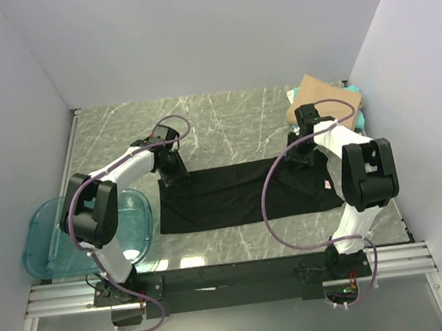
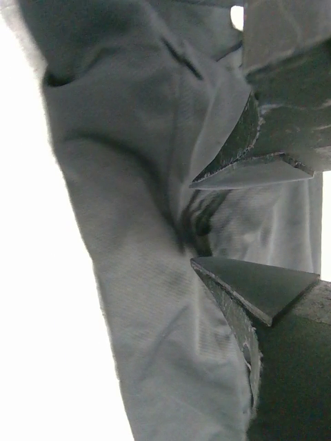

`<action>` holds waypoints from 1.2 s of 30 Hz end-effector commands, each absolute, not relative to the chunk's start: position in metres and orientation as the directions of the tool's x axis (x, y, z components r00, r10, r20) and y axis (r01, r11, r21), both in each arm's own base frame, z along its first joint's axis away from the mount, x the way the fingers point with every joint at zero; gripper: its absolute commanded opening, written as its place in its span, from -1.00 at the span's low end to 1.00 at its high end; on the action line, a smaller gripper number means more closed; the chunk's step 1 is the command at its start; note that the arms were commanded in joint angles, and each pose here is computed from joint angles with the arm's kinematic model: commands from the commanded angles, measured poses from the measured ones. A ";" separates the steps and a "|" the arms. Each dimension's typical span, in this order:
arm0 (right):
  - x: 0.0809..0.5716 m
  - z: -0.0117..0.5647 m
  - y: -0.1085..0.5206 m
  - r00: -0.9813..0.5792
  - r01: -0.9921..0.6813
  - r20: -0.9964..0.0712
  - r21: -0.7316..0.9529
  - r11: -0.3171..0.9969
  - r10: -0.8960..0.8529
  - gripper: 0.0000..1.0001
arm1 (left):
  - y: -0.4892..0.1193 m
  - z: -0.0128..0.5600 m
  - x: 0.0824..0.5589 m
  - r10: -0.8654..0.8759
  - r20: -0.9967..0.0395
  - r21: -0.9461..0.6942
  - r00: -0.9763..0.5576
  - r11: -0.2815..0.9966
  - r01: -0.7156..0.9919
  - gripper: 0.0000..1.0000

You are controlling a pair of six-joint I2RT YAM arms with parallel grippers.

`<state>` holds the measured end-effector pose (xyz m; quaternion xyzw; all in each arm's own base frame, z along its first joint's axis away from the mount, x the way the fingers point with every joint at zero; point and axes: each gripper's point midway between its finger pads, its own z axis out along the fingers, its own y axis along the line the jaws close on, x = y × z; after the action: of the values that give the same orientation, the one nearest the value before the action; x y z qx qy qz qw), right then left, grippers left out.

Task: Fold and stack the t-shirts
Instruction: Fold the tshirt

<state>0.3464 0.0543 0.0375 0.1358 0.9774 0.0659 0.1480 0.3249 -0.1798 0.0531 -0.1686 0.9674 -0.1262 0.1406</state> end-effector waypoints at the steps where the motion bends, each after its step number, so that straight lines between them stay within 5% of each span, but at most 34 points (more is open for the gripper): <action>1: 0.372 0.047 0.059 -0.903 0.218 -0.332 0.195 0.956 0.273 0.01 | -0.189 0.064 0.340 -0.364 -0.257 -0.332 -0.895 0.903 -0.272 -0.15; 21: 0.354 0.038 0.069 -0.931 0.201 -0.262 0.208 0.957 0.253 -0.64 | -0.188 0.046 0.332 -0.355 -0.229 -0.314 -0.907 0.908 -0.277 -0.15; 25: 0.352 0.034 0.073 -0.938 0.198 -0.239 0.220 0.955 0.250 -0.99 | -0.187 0.044 0.330 -0.348 -0.224 -0.313 -0.910 0.910 -0.271 -0.16; 36: 0.320 0.054 0.089 -0.943 0.219 -0.199 0.228 0.949 0.265 -1.00 | -0.185 0.035 0.324 -0.276 -0.231 -0.299 -0.933 0.933 -0.202 -0.16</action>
<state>0.3347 0.0795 0.0346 0.1180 0.9822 0.0937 0.1126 0.3223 -0.1805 0.0319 -0.1497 0.9728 -0.1232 0.1270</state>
